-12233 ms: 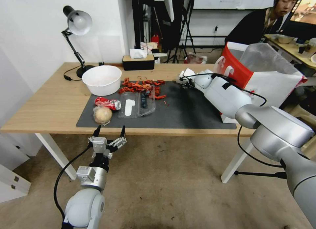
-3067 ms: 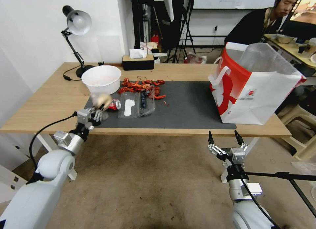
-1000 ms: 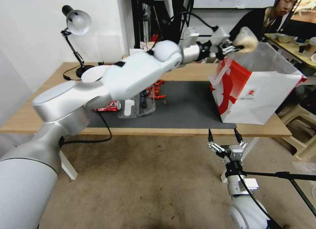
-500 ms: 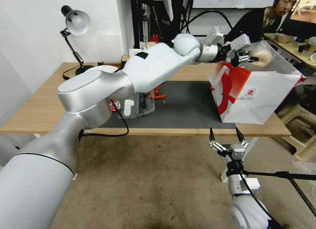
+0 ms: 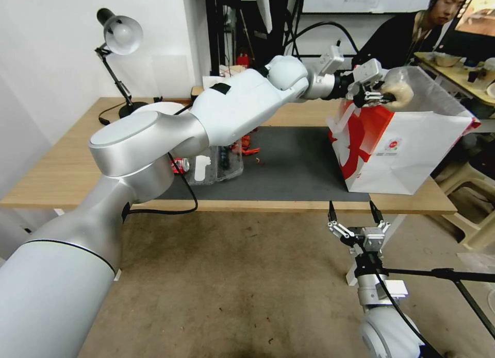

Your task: Pick up the trash from the table and place it into the takeout bag.

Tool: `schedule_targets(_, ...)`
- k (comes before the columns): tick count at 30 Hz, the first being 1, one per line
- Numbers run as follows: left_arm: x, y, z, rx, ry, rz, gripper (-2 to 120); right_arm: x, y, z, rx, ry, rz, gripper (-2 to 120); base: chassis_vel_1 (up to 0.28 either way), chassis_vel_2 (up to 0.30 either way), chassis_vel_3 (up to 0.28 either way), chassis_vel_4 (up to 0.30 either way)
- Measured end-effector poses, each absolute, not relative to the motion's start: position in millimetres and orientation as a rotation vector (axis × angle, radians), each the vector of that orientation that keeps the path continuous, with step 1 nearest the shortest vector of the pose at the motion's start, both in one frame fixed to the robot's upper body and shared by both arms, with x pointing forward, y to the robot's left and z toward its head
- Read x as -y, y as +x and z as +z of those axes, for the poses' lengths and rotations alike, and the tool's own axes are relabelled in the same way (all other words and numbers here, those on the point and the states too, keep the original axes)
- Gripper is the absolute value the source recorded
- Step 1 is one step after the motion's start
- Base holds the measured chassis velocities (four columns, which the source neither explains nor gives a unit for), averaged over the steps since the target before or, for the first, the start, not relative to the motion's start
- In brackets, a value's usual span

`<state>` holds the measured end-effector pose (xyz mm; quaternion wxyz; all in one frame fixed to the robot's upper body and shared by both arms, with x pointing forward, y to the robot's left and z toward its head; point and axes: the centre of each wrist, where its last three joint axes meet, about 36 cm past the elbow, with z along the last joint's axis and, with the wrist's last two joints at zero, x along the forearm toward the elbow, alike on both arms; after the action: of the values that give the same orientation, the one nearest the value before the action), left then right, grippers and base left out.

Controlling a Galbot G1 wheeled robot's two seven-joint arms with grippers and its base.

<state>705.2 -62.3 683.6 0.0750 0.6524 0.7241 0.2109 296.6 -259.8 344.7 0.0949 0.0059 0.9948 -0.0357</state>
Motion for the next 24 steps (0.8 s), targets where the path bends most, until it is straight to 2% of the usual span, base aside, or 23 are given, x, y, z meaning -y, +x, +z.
schedule_targets(2, 62, 705, 685, -2.172, 1.955, 0.626, 55, 260, 297, 345, -2.948, 0.017, -0.106, 100, 0.0, 0.0, 0.0, 0.0)
schedule_targets(3, 62, 705, 685, -2.172, 1.955, 0.626, 55, 260, 297, 345, -2.948, 0.017, -0.106, 100, 0.0, 0.0, 0.0, 0.0)
schedule_targets(6, 62, 705, 688, -2.166, 1.951, 0.617, 70, 259, 298, 346, -2.945, 0.015, -0.104, 100, 0.0, 0.0, 0.0, 0.0)
schedule_targets(7, 62, 705, 688, -2.166, 1.951, 0.617, 70, 259, 298, 346, -2.945, 0.015, -0.104, 100, 0.0, 0.0, 0.0, 0.0)
schedule_targets(9, 63, 704, 691, -2.164, 1.943, 0.601, 78, 259, 299, 346, -2.945, 0.014, -0.103, 100, 0.0, 0.0, 0.0, 0.0)
schedule_targets(10, 63, 702, 694, -2.166, 1.923, 0.555, 85, 258, 299, 346, -2.945, 0.015, -0.103, 100, 0.0, 0.0, 0.0, 0.0)
schedule_targets(11, 63, 702, 694, -2.166, 1.923, 0.555, 85, 258, 299, 346, -2.945, 0.015, -0.103, 100, 0.0, 0.0, 0.0, 0.0)
schedule_targets(14, 66, 697, 697, -2.187, 1.874, 0.422, 97, 259, 299, 346, -2.945, 0.016, -0.104, 100, 0.0, 0.0, 0.0, 0.0)
schedule_targets(15, 66, 697, 697, -2.187, 1.874, 0.422, 97, 259, 299, 346, -2.945, 0.016, -0.104, 100, 0.0, 0.0, 0.0, 0.0)
schedule_targets(18, 51, 691, 691, -2.277, 1.762, 0.191, 99, 259, 299, 346, -2.946, 0.017, -0.107, 100, 0.0, 0.0, 0.0, 0.0)
schedule_targets(19, 51, 691, 691, -2.277, 1.762, 0.191, 99, 259, 299, 346, -2.946, 0.017, -0.107, 100, 0.0, 0.0, 0.0, 0.0)
schedule_targets(22, 24, 687, 681, -2.376, 1.638, -0.003, 100, 259, 299, 346, -2.948, 0.019, -0.108, 100, 0.0, 0.0, 0.0, 0.0)
schedule_targets(24, 13, 687, 676, -2.405, 1.589, -0.046, 100, 259, 299, 346, -2.948, 0.019, -0.107, 100, 0.0, 0.0, 0.0, 0.0)
